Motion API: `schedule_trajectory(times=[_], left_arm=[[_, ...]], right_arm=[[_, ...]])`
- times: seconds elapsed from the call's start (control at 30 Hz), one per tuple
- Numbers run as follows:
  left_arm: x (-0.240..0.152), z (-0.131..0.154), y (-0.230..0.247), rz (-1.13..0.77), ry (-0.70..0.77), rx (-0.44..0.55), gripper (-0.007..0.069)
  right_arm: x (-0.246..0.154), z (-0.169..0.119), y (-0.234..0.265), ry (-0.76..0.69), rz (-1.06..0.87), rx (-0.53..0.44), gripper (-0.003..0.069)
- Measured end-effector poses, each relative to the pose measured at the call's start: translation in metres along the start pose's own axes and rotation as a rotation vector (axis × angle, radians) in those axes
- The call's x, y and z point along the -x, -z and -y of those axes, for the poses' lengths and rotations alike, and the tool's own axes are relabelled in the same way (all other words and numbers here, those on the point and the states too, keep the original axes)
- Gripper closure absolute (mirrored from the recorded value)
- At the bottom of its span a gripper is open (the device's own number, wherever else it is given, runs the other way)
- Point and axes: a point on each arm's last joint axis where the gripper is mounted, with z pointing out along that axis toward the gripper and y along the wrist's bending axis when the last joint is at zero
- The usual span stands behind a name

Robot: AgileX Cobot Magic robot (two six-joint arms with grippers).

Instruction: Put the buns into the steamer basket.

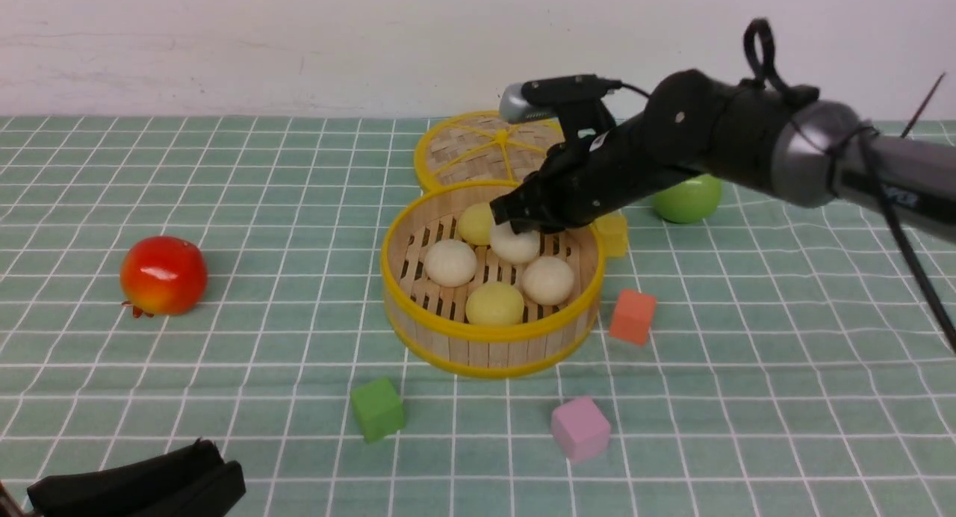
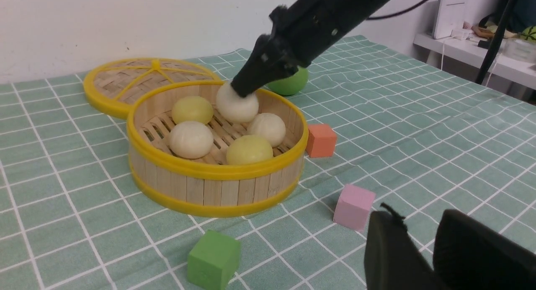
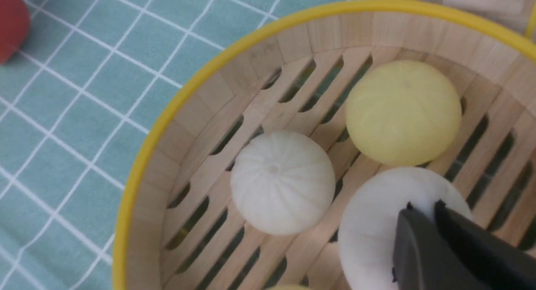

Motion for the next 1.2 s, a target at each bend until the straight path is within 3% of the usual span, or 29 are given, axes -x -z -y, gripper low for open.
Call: schedule_trajectory(times=[0.33, 0.53, 0.8, 0.87, 0.97, 1.2], left_arm=[[0.0, 0.0, 0.0, 0.0, 0.0, 0.0, 0.045], [0.0, 0.0, 0.0, 0.0, 0.0, 0.0, 0.0449], [0.0, 0.0, 0.0, 0.0, 0.0, 0.0, 0.0442], [0.0, 0.0, 0.0, 0.0, 0.0, 0.0, 0.044], [0.0, 0.0, 0.0, 0.0, 0.0, 0.0, 0.044], [0.0, 0.0, 0.0, 0.0, 0.0, 0.0, 0.0433]], right_arm=[[-0.004, 0.007, -0.015, -0.025, 0.038, -0.023, 0.0646], [-0.008, 0.009, -0.021, -0.028, 0.031, -0.028, 0.0603], [-0.011, 0.007, -0.019, -0.021, -0.01, -0.013, 0.0384], [-0.005, 0.002, -0.004, 0.017, -0.03, -0.005, 0.0314], [0.006, -0.008, 0.025, 0.073, -0.05, 0.005, 0.0286], [0.027, -0.035, 0.14, 0.114, -0.137, -0.025, 0.0323]])
